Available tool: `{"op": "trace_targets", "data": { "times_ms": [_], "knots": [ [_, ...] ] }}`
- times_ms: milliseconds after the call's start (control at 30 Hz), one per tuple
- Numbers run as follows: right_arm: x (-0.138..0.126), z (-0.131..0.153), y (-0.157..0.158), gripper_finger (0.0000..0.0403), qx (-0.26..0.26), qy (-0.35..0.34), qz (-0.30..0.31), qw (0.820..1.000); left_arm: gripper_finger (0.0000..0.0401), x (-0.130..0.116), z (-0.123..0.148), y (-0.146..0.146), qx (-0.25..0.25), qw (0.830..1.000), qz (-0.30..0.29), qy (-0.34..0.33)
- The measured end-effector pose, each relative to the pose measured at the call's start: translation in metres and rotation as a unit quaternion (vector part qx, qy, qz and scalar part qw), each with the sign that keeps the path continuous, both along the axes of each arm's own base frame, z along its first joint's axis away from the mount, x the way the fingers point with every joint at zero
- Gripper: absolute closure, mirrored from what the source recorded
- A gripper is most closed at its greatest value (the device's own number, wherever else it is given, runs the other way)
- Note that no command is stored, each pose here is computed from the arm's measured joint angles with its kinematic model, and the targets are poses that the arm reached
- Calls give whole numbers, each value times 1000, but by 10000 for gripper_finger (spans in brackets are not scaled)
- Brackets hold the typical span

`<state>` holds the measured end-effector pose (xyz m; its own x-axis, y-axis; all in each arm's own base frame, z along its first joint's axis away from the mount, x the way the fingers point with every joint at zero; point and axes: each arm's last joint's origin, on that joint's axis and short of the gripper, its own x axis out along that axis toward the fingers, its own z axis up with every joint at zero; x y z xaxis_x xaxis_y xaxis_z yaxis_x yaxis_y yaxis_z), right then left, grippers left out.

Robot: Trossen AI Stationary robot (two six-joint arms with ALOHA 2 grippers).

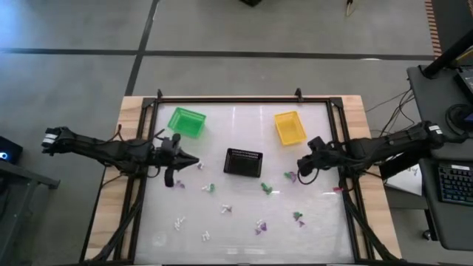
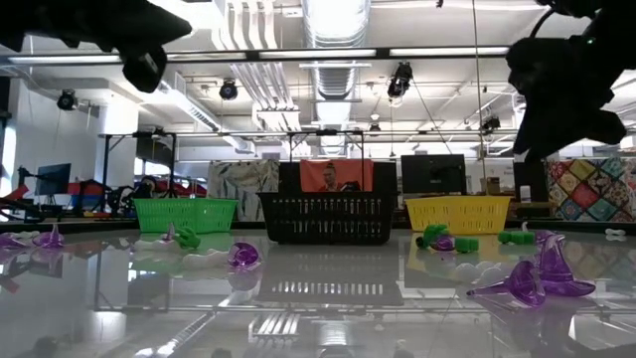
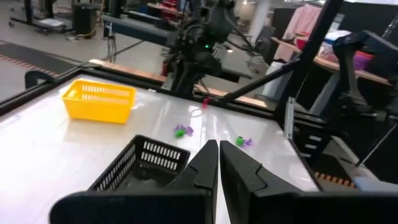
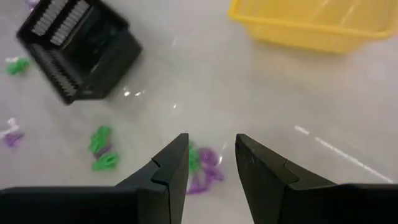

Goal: Sort Halloween decoration
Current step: Put the green skeleton toy into the black bin

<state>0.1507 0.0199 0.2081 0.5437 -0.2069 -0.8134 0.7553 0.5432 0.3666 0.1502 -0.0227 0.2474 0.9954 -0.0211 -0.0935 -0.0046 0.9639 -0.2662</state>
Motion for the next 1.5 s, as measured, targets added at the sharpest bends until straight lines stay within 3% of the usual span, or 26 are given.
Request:
{"op": "trace_targets", "data": {
  "times_ms": [100, 267, 633, 900, 1100, 1233, 1500],
  "knots": [
    [3, -5, 2, 280, 16, 23, 13, 1000, 401, -1, 1, 0, -12, 1000, 1, -4],
    [6, -10, 3, 280, 14, 38, 13, 999, 401, 4, 3, -1, -85, 996, 6, -14],
    [13, -16, 3, 280, 7, 52, 8, 999, 401, 13, -4, 0, -56, 998, 40, 7],
    [27, -22, 8, 280, 64, 38, 16, 997, 401, 17, -8, 0, -48, 997, 54, 19],
    [33, -33, 9, 280, 69, 82, 11, 994, 401, 17, -8, 1, -36, 997, 71, 16],
    [46, -24, 12, 280, 61, 115, 14, 991, 401, 16, -7, 1, -29, 997, 77, 14],
    [78, -17, 17, 280, 22, 184, 71, 980, 401, 16, -7, 2, -24, 997, 78, 14]
  ]
}}
